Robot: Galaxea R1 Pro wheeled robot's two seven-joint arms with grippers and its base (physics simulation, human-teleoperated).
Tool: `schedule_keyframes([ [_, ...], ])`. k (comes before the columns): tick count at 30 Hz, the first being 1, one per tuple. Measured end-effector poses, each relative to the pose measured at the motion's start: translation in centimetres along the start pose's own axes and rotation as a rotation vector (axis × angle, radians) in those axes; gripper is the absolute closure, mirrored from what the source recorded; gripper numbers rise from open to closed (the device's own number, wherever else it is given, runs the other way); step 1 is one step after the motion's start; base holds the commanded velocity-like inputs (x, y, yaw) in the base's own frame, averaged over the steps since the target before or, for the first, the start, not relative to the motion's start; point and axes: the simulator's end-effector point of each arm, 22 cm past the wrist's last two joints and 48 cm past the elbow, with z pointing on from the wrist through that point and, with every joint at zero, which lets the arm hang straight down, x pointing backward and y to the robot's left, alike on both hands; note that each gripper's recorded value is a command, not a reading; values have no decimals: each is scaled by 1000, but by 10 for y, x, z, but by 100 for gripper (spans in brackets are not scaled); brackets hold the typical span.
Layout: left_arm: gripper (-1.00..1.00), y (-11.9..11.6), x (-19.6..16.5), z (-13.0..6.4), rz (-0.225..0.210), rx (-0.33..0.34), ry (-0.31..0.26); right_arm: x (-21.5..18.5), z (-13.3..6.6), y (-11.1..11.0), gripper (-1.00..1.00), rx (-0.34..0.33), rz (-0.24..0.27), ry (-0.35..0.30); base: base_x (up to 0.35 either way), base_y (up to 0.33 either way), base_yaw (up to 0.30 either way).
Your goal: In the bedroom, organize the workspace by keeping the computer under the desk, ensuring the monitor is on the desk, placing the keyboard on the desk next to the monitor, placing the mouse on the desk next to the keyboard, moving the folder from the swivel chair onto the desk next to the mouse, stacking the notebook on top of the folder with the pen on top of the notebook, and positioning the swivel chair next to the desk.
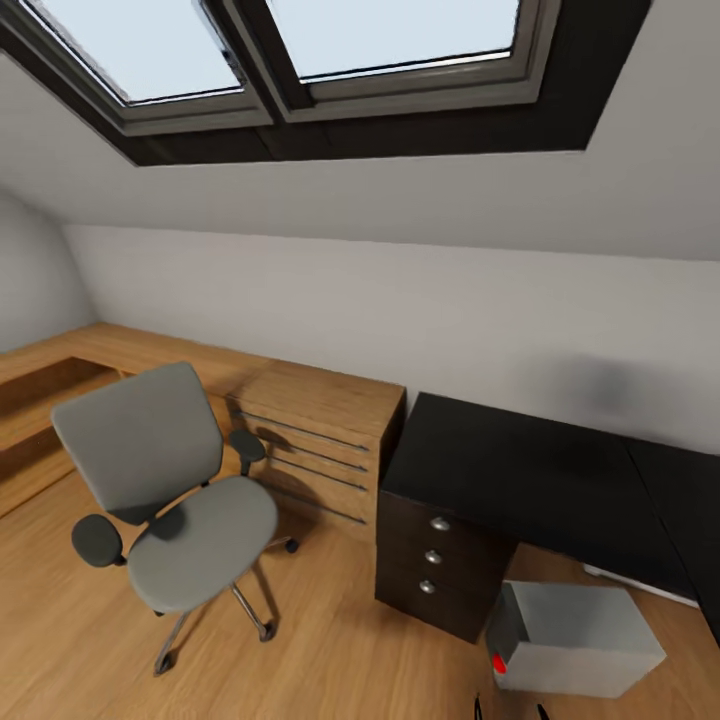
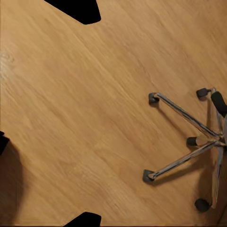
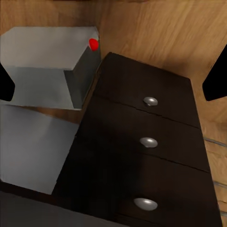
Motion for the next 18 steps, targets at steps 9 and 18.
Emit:
schedule_keyframes([
  [9,-100,6,-14,-28,-61,3,-177,8,-8,0,-100,-18,-18,13,0,0,277],
  [18,-100,3,-5,-30,-49,12,-145,8,-8,-1,-100,-18,-20,13,0,0,277],
])
